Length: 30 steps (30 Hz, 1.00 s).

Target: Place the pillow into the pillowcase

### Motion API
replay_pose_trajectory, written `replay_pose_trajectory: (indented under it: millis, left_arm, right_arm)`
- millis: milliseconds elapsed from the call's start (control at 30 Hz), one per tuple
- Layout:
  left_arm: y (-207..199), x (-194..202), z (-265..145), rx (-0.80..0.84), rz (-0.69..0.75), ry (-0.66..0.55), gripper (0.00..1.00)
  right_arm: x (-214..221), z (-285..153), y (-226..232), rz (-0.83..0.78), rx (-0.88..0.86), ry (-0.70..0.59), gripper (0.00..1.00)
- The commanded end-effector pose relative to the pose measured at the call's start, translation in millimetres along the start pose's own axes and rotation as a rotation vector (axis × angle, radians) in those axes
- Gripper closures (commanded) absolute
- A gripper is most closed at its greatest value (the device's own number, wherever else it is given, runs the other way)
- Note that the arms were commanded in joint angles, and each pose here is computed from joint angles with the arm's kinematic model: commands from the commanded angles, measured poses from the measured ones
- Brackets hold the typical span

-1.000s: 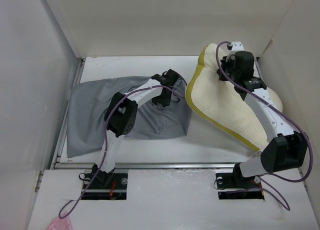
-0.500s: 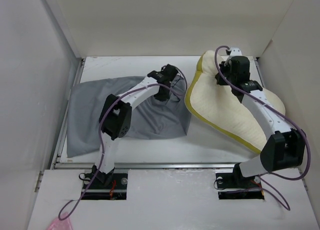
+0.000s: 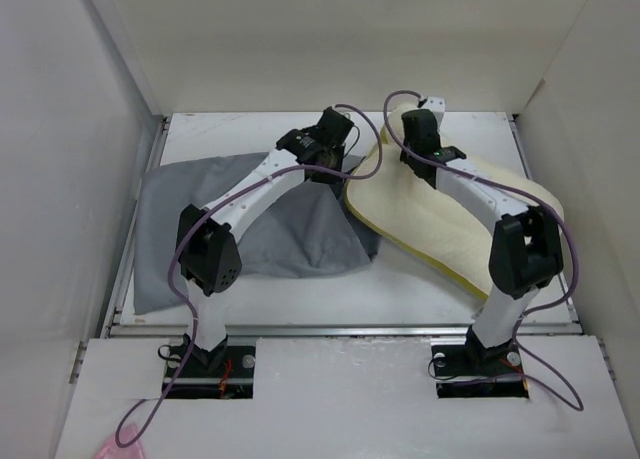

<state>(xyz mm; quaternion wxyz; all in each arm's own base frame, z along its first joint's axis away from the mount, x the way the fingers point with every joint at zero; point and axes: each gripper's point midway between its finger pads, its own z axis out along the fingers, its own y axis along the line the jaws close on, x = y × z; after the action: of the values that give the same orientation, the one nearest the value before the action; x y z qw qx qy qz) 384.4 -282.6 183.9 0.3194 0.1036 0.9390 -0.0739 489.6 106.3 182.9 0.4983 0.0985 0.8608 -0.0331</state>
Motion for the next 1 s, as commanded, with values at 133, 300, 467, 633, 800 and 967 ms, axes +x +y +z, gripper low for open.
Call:
replay_pose_trajectory:
  millis: [133,300,467,633,800,967]
  left_arm:
    - [-9.5,-24.4,-26.4,0.061,0.011,-0.062,1.0]
    - [-11.9,-30.1,-28.6,0.068,-0.007,-0.08,1.0]
    - [-4.1,-46.0,-29.7,0.064,-0.055,-0.113,1.0]
    - [-0.2,-44.6,-29.2,0.045,-0.066,-0.119,1.0]
    - [4.7,-28.4,-21.2,0.017,-0.092,-0.07,1.0]
    - [18.3,7.0,-20.6,-0.025,-0.121,0.001,1.0]
  right_arm:
    - [-34.1,-15.2,47.2,0.158,0.14,-0.188,1.0]
    - [-16.3,-44.6,51.0,0.166,0.114,-0.11,1.0]
    - [20.0,-82.5,60.0,0.175,0.06,-0.076,1.0]
    - [75.2,-83.8,95.4,0.144,-0.055,0.038,1.0]
    - [99.1,-78.8,116.6,0.08,-0.061,0.05,0.62]
    - [63.3,-91.2,100.7,-0.003,-0.014,-0.036,0.0]
